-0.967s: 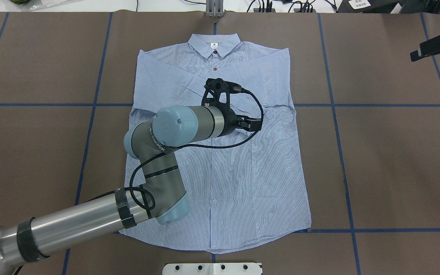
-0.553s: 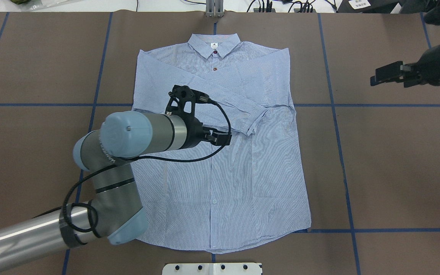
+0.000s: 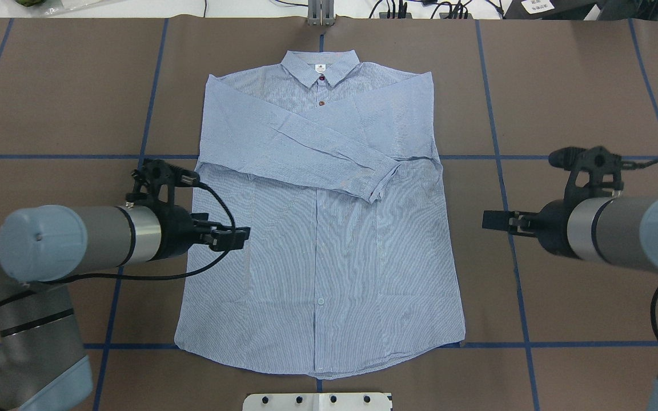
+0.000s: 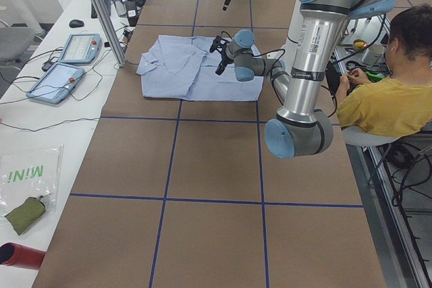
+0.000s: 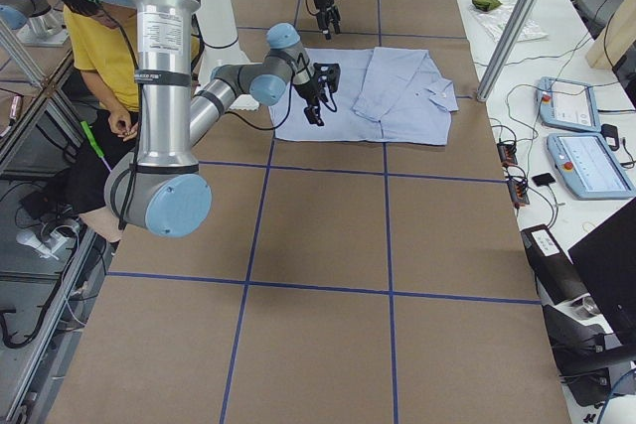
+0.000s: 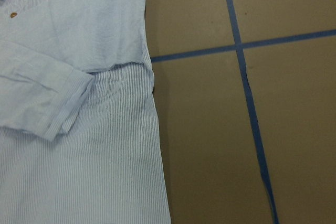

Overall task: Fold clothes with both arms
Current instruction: 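Move both grippers to the shirt hem corners nearest the robot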

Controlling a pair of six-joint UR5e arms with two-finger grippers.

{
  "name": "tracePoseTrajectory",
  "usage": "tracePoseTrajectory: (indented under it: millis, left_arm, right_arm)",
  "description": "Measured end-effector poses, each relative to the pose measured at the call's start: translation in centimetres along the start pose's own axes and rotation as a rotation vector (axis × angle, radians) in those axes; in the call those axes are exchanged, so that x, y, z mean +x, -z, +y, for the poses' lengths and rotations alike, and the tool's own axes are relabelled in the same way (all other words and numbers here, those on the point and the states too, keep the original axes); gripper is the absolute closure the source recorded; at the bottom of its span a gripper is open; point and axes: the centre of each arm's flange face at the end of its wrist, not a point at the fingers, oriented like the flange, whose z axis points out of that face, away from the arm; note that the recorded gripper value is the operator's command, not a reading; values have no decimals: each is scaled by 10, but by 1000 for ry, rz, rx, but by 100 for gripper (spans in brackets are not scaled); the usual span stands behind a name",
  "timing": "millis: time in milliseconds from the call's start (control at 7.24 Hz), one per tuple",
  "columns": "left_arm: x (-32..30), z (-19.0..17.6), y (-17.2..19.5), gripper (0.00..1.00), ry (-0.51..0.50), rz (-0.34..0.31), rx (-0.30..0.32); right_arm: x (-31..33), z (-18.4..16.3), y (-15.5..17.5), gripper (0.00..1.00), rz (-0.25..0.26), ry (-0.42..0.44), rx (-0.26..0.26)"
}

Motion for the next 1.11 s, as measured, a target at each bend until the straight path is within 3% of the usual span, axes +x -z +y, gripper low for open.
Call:
tracePoseTrajectory:
  millis: [276, 415, 691, 829, 1106]
  left_arm:
    - [-24, 54, 0, 1, 70, -66, -30]
    - [-23, 76, -4, 9, 118, -90, -65]
    - [-21, 103, -11, 38, 183, -169, -136]
    - [-19, 111, -11, 47, 202, -203, -162]
    - [-6, 125, -6, 51, 227, -249, -208]
  right_arm:
    - [-2, 53, -6, 0, 20, -5, -1]
    - [-2, 63, -7, 0, 23, -4, -1]
    - [-3, 68, -7, 0, 24, -3, 0]
    - [-3, 68, -7, 0, 23, -3, 2]
    - [-3, 68, -7, 0, 22, -2, 8]
